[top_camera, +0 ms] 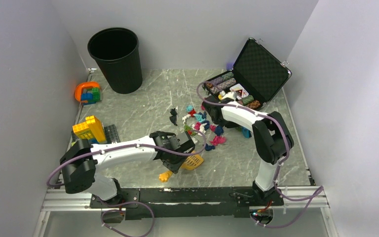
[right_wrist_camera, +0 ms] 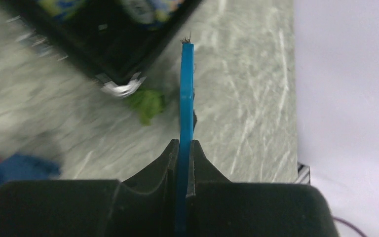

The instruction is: Sweep away the paper scraps from the table

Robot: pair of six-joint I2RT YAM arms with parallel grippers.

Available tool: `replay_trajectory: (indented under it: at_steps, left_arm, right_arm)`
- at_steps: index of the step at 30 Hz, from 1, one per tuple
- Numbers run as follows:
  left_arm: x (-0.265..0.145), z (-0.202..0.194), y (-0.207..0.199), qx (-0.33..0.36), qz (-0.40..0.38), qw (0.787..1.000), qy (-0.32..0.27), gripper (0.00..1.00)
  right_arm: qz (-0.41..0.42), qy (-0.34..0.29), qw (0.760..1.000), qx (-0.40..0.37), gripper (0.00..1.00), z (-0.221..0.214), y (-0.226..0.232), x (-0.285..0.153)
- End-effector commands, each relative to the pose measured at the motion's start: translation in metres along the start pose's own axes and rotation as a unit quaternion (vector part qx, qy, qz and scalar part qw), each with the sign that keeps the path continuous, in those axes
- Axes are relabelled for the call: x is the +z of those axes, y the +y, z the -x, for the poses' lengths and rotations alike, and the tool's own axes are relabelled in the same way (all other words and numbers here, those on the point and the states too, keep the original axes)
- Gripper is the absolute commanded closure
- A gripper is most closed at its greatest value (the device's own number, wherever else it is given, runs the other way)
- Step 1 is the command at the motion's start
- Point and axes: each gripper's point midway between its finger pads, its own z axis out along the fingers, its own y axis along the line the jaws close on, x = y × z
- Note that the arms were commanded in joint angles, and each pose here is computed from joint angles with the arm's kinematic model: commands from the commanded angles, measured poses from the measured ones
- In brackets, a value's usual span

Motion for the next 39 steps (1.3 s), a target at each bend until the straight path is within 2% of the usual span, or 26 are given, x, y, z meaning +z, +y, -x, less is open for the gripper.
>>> replay_trajectory:
  at_steps: [1,4,7,10,13,16,21,28,30,33,36,39]
  left_arm:
    - [-0.001,0.014,-0.012,0.017,-0.021,0.999,-0.016,1.0]
    - [0.004,0.016,-0.012,0.018,-0.02,1.0,-0.017,1.0]
    - [0.005,0.018,-0.013,0.02,-0.02,0.999,-0.019,1.0]
    - [0.005,0.021,-0.009,0.02,-0.009,0.999,-0.024,1.0]
    - [0.006,0.022,-0.007,0.022,-0.002,0.999,-0.026,1.0]
    - [0.007,0.023,-0.007,0.023,0.002,0.999,-0.022,1.0]
    - [0.008,0.026,-0.008,0.02,0.006,1.0,-0.021,1.0]
    - [0.008,0.029,-0.008,0.022,0.008,1.0,-0.019,1.0]
    - [0.009,0.031,-0.009,0.023,0.009,1.0,-0.019,1.0]
    - [0.011,0.033,-0.01,0.019,0.011,1.0,-0.019,1.0]
    - [0.015,0.036,-0.013,0.011,0.002,1.0,-0.019,1.0]
    - [0.02,0.038,-0.012,0.0,0.005,1.0,-0.016,1.0]
  right_arm:
    - [0.135,-0.045,0.988,-0.067,1.0,0.01,0.042,-0.033]
    - [0.249,-0.045,0.962,-0.106,1.0,-0.006,0.074,-0.063]
    - [0.36,-0.048,0.923,-0.128,1.0,-0.016,0.095,-0.107]
    - [0.433,-0.071,0.891,-0.117,1.0,-0.011,0.09,-0.151]
    - [0.462,-0.096,0.877,-0.094,1.0,0.001,0.069,-0.173]
    - [0.44,-0.115,0.887,-0.078,1.0,0.016,0.046,-0.175]
    - [0.359,-0.11,0.923,-0.084,1.0,0.031,0.029,-0.148]
    - [0.257,-0.067,0.951,-0.161,1.0,0.028,0.041,-0.109]
    - [0.248,-0.042,0.949,-0.19,1.0,0.018,0.049,-0.101]
    - [0.307,-0.008,0.925,-0.225,1.0,-0.006,0.076,-0.105]
    - [0.418,0.005,0.874,-0.246,1.0,-0.03,0.104,-0.135]
    - [0.518,-0.002,0.823,-0.233,1.0,-0.035,0.114,-0.174]
